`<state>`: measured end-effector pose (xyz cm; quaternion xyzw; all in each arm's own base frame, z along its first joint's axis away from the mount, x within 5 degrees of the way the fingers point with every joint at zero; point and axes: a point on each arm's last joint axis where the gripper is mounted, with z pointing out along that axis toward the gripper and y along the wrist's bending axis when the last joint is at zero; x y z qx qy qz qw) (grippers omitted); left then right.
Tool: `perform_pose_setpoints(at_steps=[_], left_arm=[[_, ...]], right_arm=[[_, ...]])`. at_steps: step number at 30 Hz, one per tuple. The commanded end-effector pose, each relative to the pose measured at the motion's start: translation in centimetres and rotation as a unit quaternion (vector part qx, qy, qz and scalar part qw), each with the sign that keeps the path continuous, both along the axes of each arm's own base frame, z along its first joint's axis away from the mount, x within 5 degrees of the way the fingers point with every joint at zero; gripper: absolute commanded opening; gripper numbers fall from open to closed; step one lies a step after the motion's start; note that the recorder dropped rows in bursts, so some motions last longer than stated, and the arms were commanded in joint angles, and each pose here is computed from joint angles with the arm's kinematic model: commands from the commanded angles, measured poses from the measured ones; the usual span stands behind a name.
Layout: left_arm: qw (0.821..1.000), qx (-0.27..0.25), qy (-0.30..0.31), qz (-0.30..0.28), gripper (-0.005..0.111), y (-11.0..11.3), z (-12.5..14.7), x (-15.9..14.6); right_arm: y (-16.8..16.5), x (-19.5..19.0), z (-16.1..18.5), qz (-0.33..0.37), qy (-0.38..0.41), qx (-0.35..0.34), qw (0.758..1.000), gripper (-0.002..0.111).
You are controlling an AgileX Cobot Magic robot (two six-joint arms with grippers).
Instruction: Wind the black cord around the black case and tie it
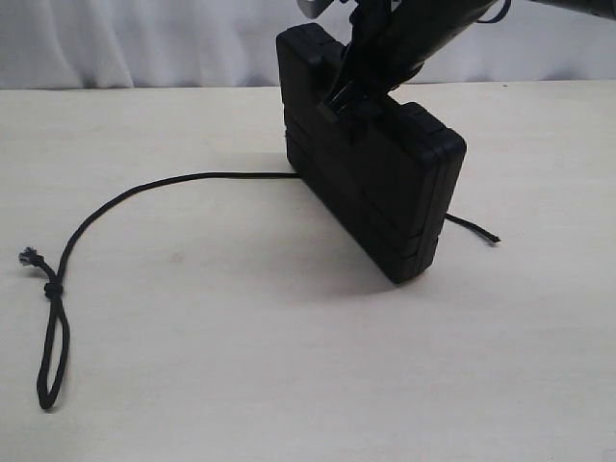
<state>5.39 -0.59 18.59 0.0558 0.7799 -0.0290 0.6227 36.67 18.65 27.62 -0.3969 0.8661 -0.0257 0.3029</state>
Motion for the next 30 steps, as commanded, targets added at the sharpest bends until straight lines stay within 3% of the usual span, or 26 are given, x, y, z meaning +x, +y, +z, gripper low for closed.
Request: perform_pose_setpoints(at_steps=[1, 30], left_arm=[[1.000, -0.002, -0.003, -0.004, 0.000, -0.06, -0.03, 0.00], [1.000, -0.002, -0.003, -0.004, 0.000, -0.05, -0.03, 0.00]], right_arm=[[-0.92, -2.00, -6.68, -0.040, 0.211, -0.078, 0.974, 0.004], [-0.85, -1.88, -6.61, -0.051, 0.206, -0.070, 0.975, 0.004]])
